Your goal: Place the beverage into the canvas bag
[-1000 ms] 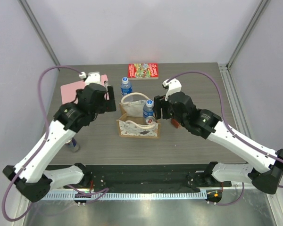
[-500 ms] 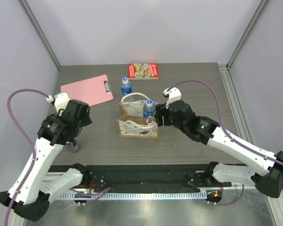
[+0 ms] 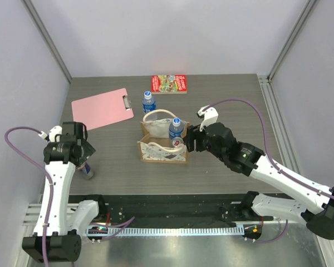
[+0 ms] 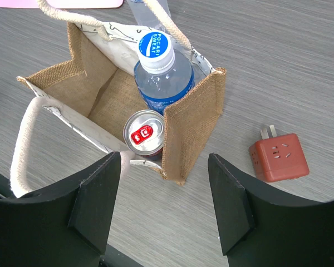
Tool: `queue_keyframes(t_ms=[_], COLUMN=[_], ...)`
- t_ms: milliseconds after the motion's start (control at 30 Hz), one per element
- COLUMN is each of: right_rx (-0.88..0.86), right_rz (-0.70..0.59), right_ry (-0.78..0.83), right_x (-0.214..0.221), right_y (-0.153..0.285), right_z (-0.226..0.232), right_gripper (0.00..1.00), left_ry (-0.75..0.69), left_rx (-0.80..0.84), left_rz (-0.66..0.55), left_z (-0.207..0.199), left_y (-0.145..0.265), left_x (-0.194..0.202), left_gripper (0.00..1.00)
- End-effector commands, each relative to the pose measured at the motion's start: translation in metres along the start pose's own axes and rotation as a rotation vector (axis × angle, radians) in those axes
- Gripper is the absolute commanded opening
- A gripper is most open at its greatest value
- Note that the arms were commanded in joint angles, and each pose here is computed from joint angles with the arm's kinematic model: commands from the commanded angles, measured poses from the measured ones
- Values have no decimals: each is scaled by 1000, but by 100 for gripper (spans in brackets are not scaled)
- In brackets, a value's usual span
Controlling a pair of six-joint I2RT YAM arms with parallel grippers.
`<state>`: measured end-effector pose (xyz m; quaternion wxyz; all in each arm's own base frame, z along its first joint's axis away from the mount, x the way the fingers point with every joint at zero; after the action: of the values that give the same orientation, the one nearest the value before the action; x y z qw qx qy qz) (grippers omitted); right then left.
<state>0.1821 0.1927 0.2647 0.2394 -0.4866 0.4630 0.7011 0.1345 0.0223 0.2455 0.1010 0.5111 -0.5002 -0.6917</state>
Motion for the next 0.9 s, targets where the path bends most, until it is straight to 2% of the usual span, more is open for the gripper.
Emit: queue_keyframes(t_ms=[0,267,433,533,600,733,867], right_rx=[-24,-22,-26,-19,-16,-8,-10], right_rz=[-77,-90,-90,-94,-102,-107,-110], right_ry=[-49,-48,-49,-50,-51,-51,-59], right_x=[-14,-17,-18,-18,-18,-16,-13], right_y=[5,8,8,10,13,16,17], right_z=[3,2,2,1,-1,-3,-4], right_gripper=[69,69,69,69,69,68,69], left_ry=[61,194,239,257,270,317,338], left_rx=[3,-53,-12,-32,-53,-99,-56], left_rz=[61,86,98,105,94,26,36], left_z=[-3,-5,-12,-12,-11,-3,-8], left_y=[-16,-36,-46,-51,-53,-57,-60], left_x=[-6,-3,-5,-5,-4,-3,-2], left_gripper=[98,99,99,95,88,86,82])
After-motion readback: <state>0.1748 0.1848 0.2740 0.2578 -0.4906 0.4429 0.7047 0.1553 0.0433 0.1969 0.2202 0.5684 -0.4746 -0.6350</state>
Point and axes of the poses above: each gripper's point midway between its finger pads, its own y axis back along the fingers, its own z axis along the line the jaws close on, x = y × z, the point moved 8 cm from there along y, back along the fingers, and after that the axes turned 4 degrees about y, right-handed, at the moved point
